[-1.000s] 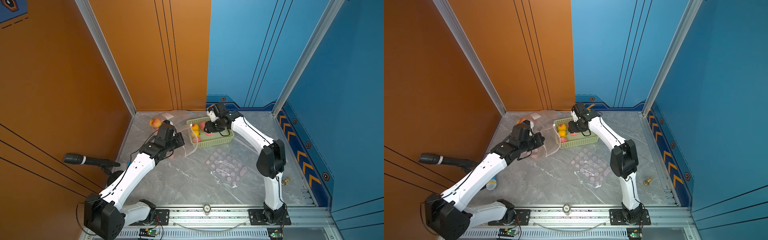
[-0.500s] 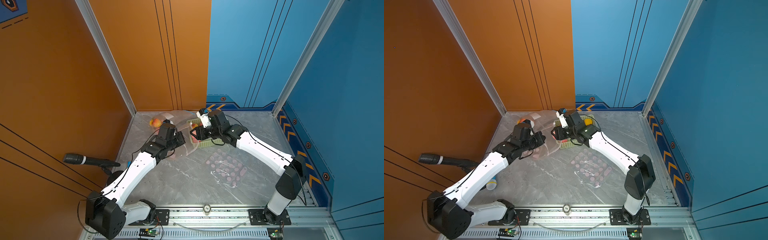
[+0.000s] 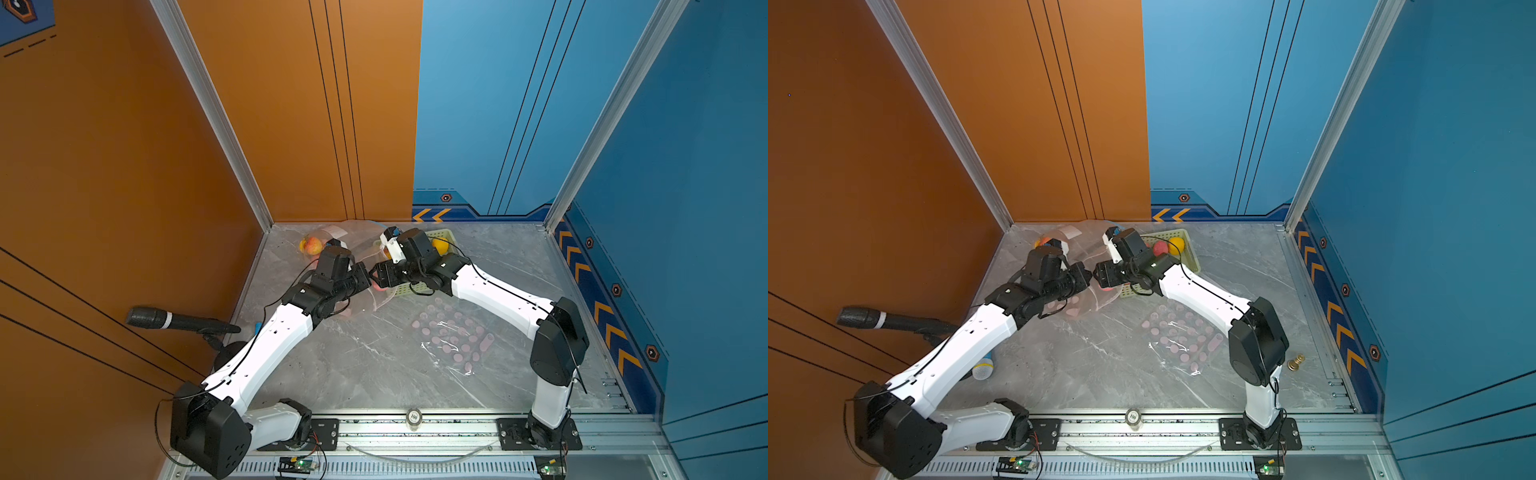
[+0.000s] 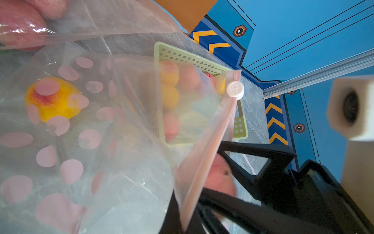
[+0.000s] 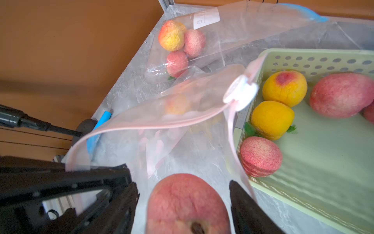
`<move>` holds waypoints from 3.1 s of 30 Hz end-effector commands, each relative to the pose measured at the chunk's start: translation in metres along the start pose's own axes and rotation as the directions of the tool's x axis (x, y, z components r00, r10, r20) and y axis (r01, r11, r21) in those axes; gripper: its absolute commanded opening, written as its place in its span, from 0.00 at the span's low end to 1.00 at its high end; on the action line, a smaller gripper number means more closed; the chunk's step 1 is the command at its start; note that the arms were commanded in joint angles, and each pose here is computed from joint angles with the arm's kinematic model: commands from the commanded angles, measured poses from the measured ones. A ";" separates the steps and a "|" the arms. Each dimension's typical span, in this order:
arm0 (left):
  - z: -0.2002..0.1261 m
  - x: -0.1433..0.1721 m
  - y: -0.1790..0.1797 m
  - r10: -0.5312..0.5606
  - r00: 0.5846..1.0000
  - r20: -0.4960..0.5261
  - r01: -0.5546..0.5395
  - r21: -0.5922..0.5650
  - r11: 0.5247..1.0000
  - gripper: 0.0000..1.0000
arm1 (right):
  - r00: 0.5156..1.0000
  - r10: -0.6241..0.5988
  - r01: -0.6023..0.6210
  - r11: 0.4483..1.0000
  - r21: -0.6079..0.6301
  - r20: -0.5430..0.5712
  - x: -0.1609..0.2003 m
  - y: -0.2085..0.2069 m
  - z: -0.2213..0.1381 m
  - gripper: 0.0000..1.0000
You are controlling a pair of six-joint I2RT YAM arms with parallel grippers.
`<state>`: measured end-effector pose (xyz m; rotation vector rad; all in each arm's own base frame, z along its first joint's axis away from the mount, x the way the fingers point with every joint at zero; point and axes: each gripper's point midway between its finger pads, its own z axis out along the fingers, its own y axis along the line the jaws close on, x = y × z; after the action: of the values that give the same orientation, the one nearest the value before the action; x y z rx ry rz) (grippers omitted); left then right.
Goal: Place the peach in a zip-top bag and seal the zipper
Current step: Place the peach in the zipper food storage bag, then pick up the peach from the basket.
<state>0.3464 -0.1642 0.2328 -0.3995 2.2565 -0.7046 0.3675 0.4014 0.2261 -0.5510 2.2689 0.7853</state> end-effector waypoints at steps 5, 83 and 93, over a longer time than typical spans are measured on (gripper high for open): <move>-0.010 -0.010 -0.023 -0.012 1.000 0.019 0.010 0.084 0.996 0.00 | 0.997 -0.016 0.017 1.000 -0.018 0.080 -0.028 0.012 -0.017 0.81; -0.009 -0.002 0.013 -0.034 0.999 0.025 0.035 -0.008 0.999 0.00 | 0.940 0.158 -0.060 0.949 0.309 -0.302 0.023 -0.135 0.058 0.37; -0.007 -0.002 0.017 -0.039 0.999 0.032 0.039 -0.017 0.999 0.00 | 0.998 0.055 -0.046 0.974 0.221 -0.034 -0.044 -0.078 -0.022 0.35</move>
<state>0.3397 -0.1550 0.2242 -0.4379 2.2611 -0.7146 0.4348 0.3323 0.2070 -0.4286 2.4863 0.5058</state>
